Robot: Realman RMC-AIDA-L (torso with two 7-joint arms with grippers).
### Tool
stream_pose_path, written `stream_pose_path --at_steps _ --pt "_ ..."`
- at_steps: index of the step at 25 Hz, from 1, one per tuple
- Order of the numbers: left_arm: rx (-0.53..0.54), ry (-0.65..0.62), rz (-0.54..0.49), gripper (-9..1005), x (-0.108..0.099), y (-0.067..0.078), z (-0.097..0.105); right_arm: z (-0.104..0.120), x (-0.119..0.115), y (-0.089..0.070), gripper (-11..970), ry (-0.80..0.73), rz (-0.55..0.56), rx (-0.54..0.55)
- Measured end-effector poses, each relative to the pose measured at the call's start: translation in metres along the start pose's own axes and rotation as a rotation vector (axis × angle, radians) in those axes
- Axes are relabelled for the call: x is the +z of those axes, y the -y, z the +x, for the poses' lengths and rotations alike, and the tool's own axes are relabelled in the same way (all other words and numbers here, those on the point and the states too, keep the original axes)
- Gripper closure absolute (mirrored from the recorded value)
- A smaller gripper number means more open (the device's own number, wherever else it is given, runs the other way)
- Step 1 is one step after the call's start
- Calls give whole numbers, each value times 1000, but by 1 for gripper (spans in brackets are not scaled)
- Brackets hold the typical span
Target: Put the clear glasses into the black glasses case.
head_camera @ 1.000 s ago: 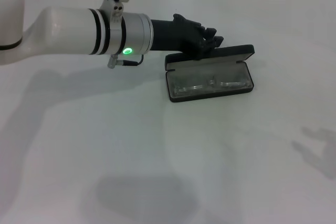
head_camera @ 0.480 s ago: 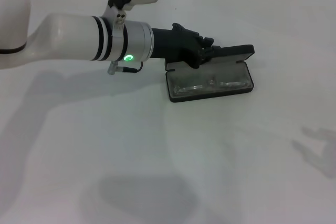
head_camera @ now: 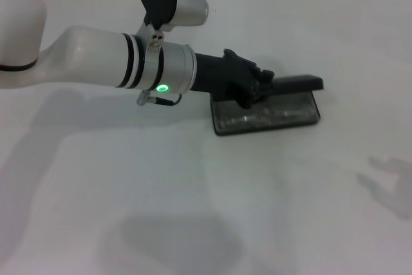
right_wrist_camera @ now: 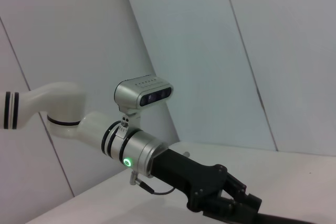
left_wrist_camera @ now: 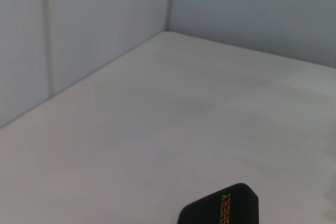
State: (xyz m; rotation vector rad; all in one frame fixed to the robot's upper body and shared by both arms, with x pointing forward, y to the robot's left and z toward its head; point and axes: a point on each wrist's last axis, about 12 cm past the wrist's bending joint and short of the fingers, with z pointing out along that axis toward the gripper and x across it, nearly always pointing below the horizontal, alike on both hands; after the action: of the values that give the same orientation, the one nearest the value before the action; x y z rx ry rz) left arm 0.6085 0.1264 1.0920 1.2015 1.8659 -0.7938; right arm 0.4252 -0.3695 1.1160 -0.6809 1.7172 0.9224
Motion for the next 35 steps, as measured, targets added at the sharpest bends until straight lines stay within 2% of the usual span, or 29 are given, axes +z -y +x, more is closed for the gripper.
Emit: stream_pose_path --at_steps 5,17,22,25,27,30,32,35 --pt "10 5 40 776 -1 5 -1 0 0 -1 566 1 -5 2" --pt "-12 -26 41 764 -6 8 19 -3 3 0 566 5 -14 -8" --pt "47 -41 89 760 -7 19 22 -3 3 0 566 6 -17 -5" --pt "88 -12 116 757 -10 25 15 -2 3 -1 566 6 -24 -2" --pt "119 42 137 755 -17 32 4 -2 2 -2 566 5 -28 -2" --pt "176 171 164 752 -41 47 -16 -2 1 -4 566 -14 -47 -8" --pt "217 266 186 750 -67 58 -26 -3 3 -4 566 -35 -75 -14" --pt "250 355 258 747 -99 64 -29 -6 12 -4 566 -44 -131 -25"
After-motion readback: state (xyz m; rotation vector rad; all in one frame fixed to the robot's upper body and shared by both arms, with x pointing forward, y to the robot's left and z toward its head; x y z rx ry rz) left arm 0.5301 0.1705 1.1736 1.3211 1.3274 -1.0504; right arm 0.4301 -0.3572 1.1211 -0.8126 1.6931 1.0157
